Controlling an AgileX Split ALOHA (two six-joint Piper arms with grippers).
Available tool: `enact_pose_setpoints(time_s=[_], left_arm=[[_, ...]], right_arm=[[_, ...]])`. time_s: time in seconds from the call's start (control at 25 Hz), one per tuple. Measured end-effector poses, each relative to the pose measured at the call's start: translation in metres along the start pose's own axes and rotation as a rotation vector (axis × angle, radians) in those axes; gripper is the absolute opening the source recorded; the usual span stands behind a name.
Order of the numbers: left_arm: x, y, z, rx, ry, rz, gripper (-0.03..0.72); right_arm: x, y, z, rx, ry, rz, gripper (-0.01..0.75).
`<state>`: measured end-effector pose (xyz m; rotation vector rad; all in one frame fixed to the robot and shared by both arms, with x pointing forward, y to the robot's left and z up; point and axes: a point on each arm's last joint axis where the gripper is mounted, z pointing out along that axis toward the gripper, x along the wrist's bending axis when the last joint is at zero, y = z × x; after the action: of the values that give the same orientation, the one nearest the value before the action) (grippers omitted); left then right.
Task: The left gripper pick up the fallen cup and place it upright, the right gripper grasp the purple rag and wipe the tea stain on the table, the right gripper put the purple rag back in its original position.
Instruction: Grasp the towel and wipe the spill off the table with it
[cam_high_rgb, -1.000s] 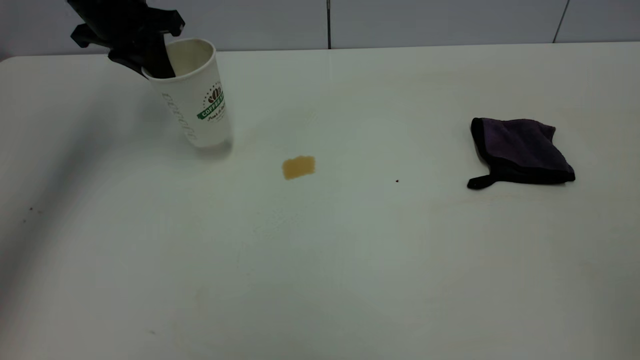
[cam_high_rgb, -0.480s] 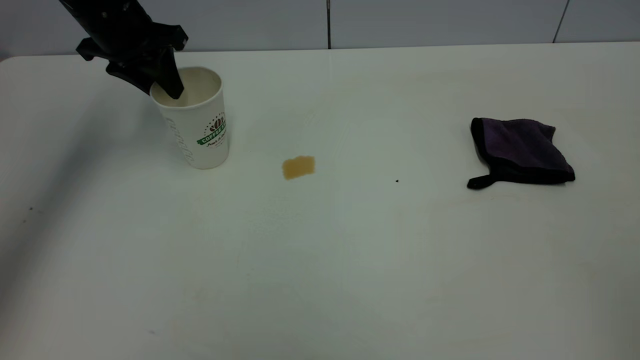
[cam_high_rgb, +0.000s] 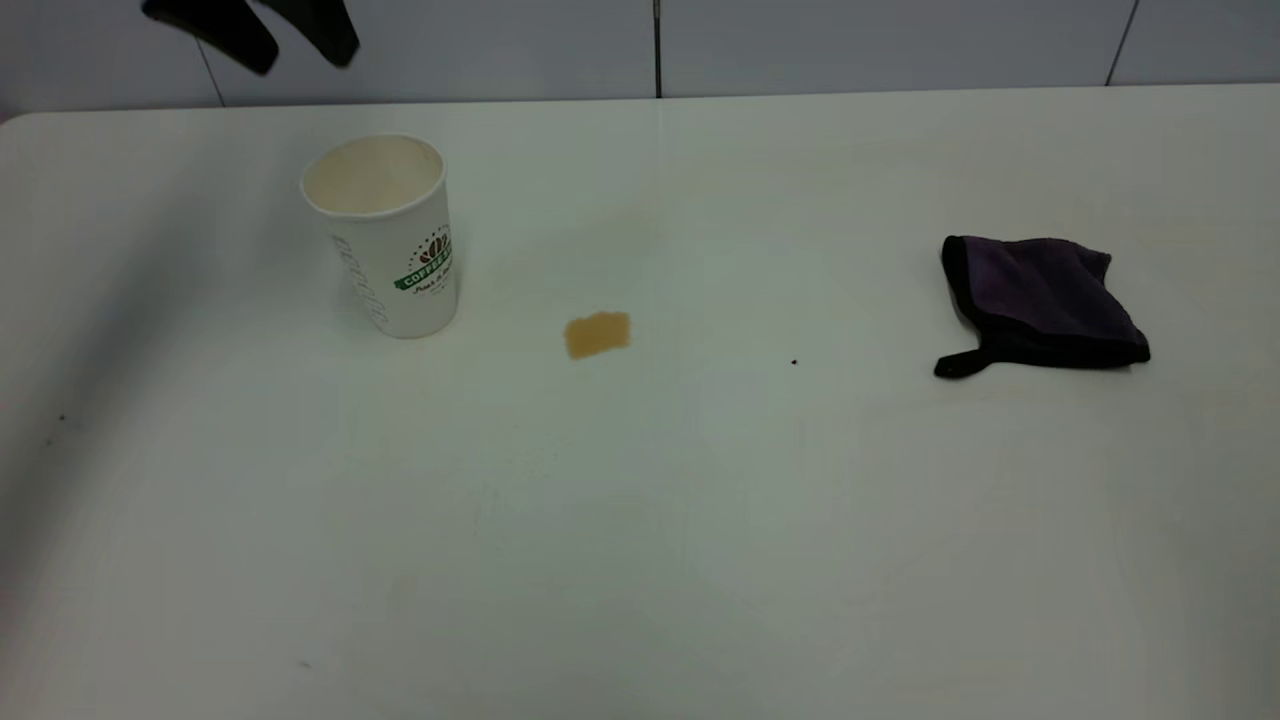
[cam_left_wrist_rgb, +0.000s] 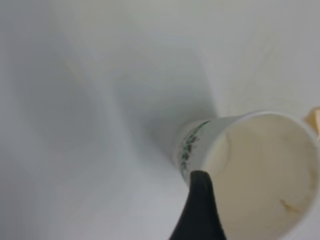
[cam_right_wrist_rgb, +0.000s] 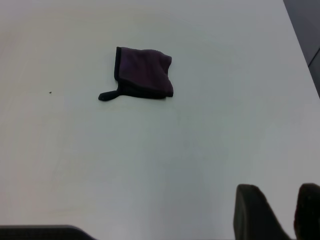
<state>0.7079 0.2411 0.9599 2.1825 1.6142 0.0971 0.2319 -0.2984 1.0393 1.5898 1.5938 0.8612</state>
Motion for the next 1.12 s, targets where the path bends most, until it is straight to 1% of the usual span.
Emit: enact_pose_setpoints(time_s=[0.16, 0.32, 0.36, 0.4, 0.6, 0.68, 0.84, 0.96, 1.12], left_arm=[[-0.015, 0.003, -0.064, -0.041, -0.001, 0.036, 0.643], [-0.025, -0.01, -0.125, 0.004, 0.024, 0.082, 0.635], [-0.027, -0.015, -0.137, 0.029, 0.033, 0.09, 0.633], [-0.029, -0.021, -0.152, 0.049, 0.047, 0.093, 0.632], [-0.031, -0.033, -0.207, -0.034, 0.194, 0.024, 0.625], [-0.033, -0.039, -0.222, -0.055, 0.236, 0.003, 0.62], [-0.039, -0.059, -0.242, -0.072, 0.278, -0.022, 0.6], [-0.046, -0.082, -0.248, -0.058, 0.281, -0.057, 0.57], [-0.054, -0.122, -0.248, -0.017, 0.274, -0.116, 0.533]], right_arm=[[0.0, 0.0, 0.0, 0.0, 0.0, 0.0, 0.239], [0.0, 0.0, 0.0, 0.0, 0.0, 0.0, 0.239], [0.0, 0.0, 0.0, 0.0, 0.0, 0.0, 0.239], [0.0, 0.0, 0.0, 0.0, 0.0, 0.0, 0.239], [0.0, 0.0, 0.0, 0.0, 0.0, 0.0, 0.239], [0.0, 0.0, 0.0, 0.0, 0.0, 0.0, 0.239], [0.0, 0.0, 0.0, 0.0, 0.0, 0.0, 0.239], [0.0, 0.0, 0.0, 0.0, 0.0, 0.0, 0.239], [0.0, 0.0, 0.0, 0.0, 0.0, 0.0, 0.239]])
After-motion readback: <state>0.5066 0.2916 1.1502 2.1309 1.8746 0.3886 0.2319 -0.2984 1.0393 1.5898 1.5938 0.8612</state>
